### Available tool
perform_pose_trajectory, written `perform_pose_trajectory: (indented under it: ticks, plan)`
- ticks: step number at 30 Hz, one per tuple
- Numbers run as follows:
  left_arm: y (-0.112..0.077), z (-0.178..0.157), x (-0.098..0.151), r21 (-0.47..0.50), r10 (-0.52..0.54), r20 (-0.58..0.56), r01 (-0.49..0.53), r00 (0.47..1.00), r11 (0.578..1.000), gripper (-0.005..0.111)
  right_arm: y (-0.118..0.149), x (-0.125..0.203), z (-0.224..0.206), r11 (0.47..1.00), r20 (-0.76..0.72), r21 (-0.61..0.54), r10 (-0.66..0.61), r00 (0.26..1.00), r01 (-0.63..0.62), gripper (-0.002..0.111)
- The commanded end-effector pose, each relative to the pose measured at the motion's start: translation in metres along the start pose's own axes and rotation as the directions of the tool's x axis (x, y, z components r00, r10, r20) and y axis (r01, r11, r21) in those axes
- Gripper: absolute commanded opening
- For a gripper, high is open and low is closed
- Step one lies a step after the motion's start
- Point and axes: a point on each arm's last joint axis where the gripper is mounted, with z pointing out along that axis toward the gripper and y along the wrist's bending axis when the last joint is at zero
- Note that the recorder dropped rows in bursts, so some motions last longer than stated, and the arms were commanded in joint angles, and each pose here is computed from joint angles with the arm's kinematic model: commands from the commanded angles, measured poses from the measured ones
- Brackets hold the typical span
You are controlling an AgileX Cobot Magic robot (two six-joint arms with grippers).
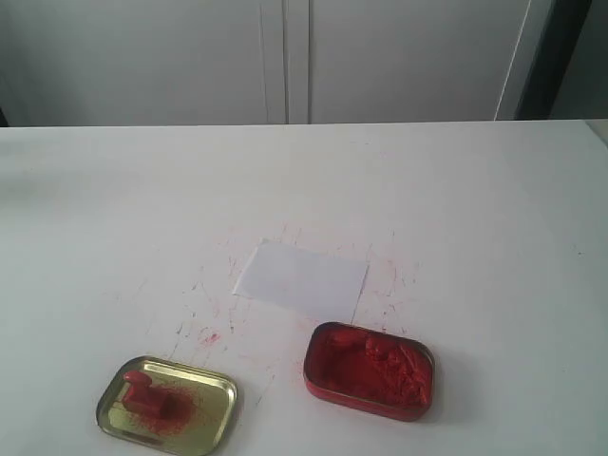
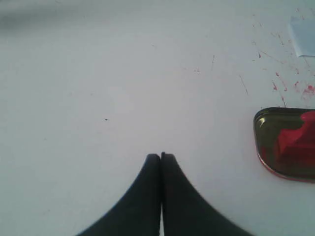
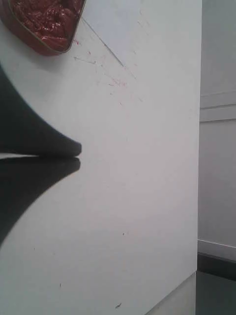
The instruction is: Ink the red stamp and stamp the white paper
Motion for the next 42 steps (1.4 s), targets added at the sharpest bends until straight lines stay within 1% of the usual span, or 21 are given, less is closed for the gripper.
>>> perform_pose_trajectory:
  ticks: [1, 16, 21, 24, 28, 34, 38, 42]
  plan:
    - [0.000, 0.000, 0.001, -0.001, -0.004, 0.001, 0.004, 1.000, 1.000, 0.000, 0.000, 0.000, 0.000, 1.000, 0.015, 0.004, -0.003, 1.000, 0.003, 0.000]
    - [0.000, 0.000, 0.001, -0.001, -0.004, 0.001, 0.004, 1.000, 1.000, 0.000, 0.000, 0.000, 0.000, 1.000, 0.015, 0.004, -0.003, 1.000, 0.003, 0.000]
    - [0.000, 0.000, -0.001, -0.002, -0.004, 0.020, 0.004, 1.000, 1.000, 0.000, 0.000, 0.000, 0.000, 1.000, 0.015, 0.004, -0.003, 1.000, 0.003, 0.000]
    - [0.001, 0.000, -0.006, -0.008, -0.004, 0.074, 0.004, 0.997, 1.000, 0.000, 0.000, 0.000, 0.000, 1.000, 0.015, 0.004, -0.003, 1.000, 0.003, 0.000]
    - [0.002, -0.001, -0.016, -0.021, -0.002, 0.190, 0.006, 0.982, 1.000, 0.000, 0.000, 0.000, 0.000, 1.000, 0.015, 0.004, -0.003, 1.000, 0.003, 0.000]
    - [0.004, -0.007, -0.034, -0.041, 0.004, 0.380, 0.012, 0.925, 0.999, 0.000, 0.000, 0.000, 0.000, 1.000, 0.015, 0.004, -0.003, 1.000, 0.003, 0.000]
    - [0.004, -0.010, -0.040, -0.049, 0.008, 0.456, 0.016, 0.890, 0.999, 0.000, 0.000, 0.000, 0.000, 1.000, 0.015, 0.004, -0.003, 1.000, 0.003, 0.000]
    - [0.004, -0.010, -0.040, -0.048, 0.008, 0.452, 0.016, 0.892, 0.999, 0.000, 0.000, 0.000, 0.000, 1.000, 0.015, 0.004, -0.003, 1.000, 0.003, 0.000]
